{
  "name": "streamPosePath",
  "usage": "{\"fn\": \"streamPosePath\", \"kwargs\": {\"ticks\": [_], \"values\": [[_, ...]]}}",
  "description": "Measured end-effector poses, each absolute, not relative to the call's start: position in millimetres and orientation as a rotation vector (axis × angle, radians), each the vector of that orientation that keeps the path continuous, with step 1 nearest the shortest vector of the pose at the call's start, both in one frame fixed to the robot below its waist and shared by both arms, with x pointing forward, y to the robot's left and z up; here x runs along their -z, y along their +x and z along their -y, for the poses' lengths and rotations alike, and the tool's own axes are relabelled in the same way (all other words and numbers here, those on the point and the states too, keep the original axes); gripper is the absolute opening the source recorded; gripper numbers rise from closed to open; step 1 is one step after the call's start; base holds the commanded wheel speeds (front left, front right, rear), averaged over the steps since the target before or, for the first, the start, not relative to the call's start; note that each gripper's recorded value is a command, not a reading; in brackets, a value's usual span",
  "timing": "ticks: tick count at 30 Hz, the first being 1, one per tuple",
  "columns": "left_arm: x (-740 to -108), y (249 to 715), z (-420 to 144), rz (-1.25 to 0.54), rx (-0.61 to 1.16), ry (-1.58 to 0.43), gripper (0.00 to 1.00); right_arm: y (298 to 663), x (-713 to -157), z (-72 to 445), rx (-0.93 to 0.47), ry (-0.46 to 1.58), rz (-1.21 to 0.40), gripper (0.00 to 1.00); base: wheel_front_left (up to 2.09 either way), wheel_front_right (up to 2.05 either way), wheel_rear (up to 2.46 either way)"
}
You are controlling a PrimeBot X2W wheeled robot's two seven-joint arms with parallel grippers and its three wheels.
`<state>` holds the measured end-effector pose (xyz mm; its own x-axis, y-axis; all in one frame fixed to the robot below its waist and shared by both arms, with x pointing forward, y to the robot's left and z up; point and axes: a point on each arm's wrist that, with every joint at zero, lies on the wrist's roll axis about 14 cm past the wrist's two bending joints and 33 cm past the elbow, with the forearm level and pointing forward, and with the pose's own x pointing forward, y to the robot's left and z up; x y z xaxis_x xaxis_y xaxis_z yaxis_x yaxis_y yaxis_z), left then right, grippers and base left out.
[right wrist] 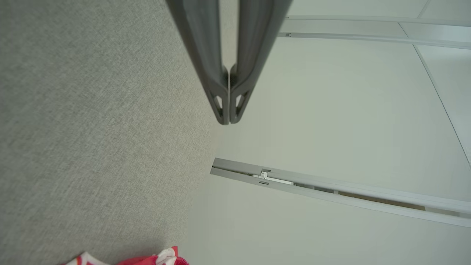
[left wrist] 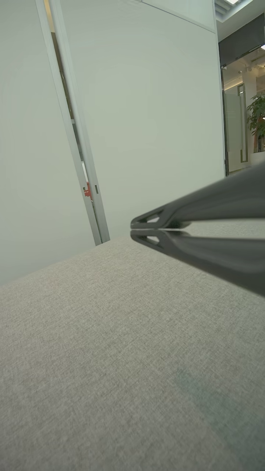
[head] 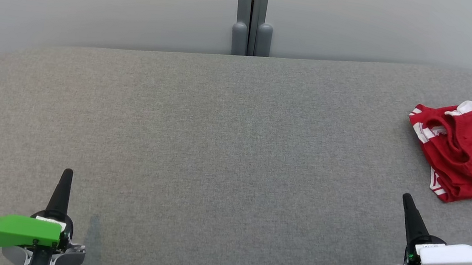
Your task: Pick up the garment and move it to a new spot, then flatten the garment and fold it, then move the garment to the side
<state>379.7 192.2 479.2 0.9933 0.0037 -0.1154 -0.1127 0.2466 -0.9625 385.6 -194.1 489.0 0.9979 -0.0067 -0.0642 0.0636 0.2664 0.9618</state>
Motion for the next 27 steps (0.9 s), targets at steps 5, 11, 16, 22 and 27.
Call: {"fn": "streamPosePath", "kwargs": {"ticks": [5,11,16,22,27], "values": [[-481.9,380.7,-192.9,-0.087,-0.072,-1.354,0.0,386.1,-491.2,194.8,0.043,1.339,-0.045,0.0,0.0,0.0,0.0],[-486.2,382.5,-194.0,-0.074,-0.062,-1.399,0.0,386.2,-493.0,195.6,0.039,1.386,-0.04,0.0,0.0,0.0,0.0],[-488.9,383.0,-195.5,-0.062,-0.054,-1.434,0.0,386.5,-495.1,196.6,0.035,1.425,-0.033,0.0,0.0,0.0,0.0],[-494.4,385.2,-196.4,-0.045,-0.037,-1.473,0.0,386.8,-497.3,197.3,0.028,1.466,-0.028,0.0,0.0,0.0,0.0],[-496.0,385.3,-197.4,-0.038,-0.033,-1.507,0.0,387.6,-500.1,197.8,0.02,1.502,-0.02,0.0,0.0,0.0,0.0]]}}
